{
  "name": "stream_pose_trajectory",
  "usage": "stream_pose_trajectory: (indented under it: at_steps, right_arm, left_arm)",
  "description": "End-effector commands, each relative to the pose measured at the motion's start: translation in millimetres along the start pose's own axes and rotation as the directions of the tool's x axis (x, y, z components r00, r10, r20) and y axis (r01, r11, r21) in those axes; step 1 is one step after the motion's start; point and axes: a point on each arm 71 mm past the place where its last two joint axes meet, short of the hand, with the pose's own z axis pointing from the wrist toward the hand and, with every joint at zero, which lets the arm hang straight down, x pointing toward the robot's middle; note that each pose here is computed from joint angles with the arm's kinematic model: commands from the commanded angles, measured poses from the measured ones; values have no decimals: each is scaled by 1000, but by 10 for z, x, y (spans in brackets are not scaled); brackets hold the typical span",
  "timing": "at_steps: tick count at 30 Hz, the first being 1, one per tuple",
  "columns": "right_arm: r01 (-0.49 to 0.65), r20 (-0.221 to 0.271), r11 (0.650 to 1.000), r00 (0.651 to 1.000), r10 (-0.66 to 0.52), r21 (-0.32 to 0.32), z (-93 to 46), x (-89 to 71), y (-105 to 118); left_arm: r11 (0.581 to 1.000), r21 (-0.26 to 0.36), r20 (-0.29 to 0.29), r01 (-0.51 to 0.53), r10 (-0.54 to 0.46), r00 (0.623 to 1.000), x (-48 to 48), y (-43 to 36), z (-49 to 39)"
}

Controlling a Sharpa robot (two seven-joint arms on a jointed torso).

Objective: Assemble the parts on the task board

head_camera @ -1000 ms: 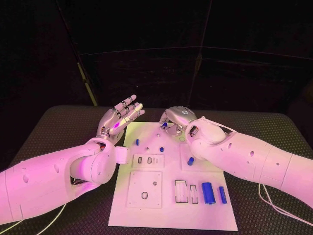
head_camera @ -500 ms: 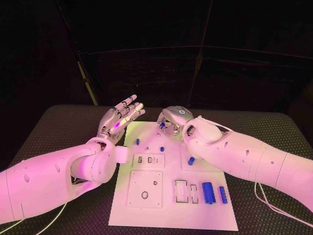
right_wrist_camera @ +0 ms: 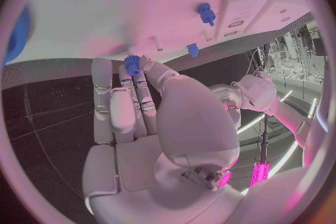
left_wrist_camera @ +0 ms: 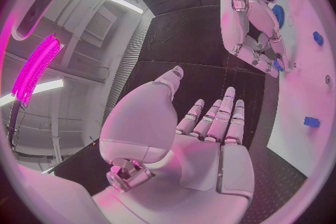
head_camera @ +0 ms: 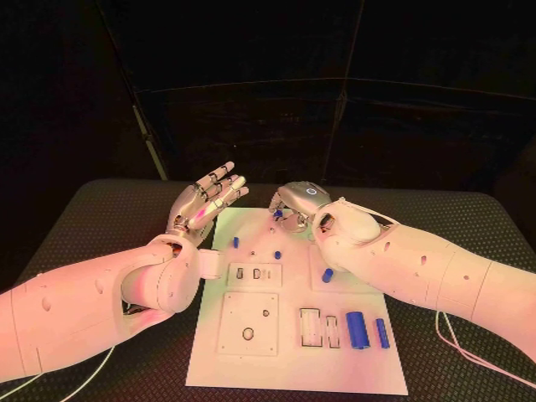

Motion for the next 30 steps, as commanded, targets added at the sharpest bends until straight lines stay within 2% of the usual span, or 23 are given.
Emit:
stream_pose_trajectory:
  at_steps: [1, 24, 30]
  right_arm:
    - [7, -12, 1000, 1000, -7, 5, 10, 3, -26]
    - [6, -44, 1000, 999, -6, -18, 44, 31, 39]
    - [4, -28, 1000, 1000, -5, -10, 42, 19, 32]
  left_arm:
    - [1000, 8, -14, 7, -7, 1000, 17, -17, 6]
    - [1000, 3, -27, 15, -15, 1000, 17, -29, 27]
    - [1000, 3, -26, 14, -14, 1000, 15, -32, 31]
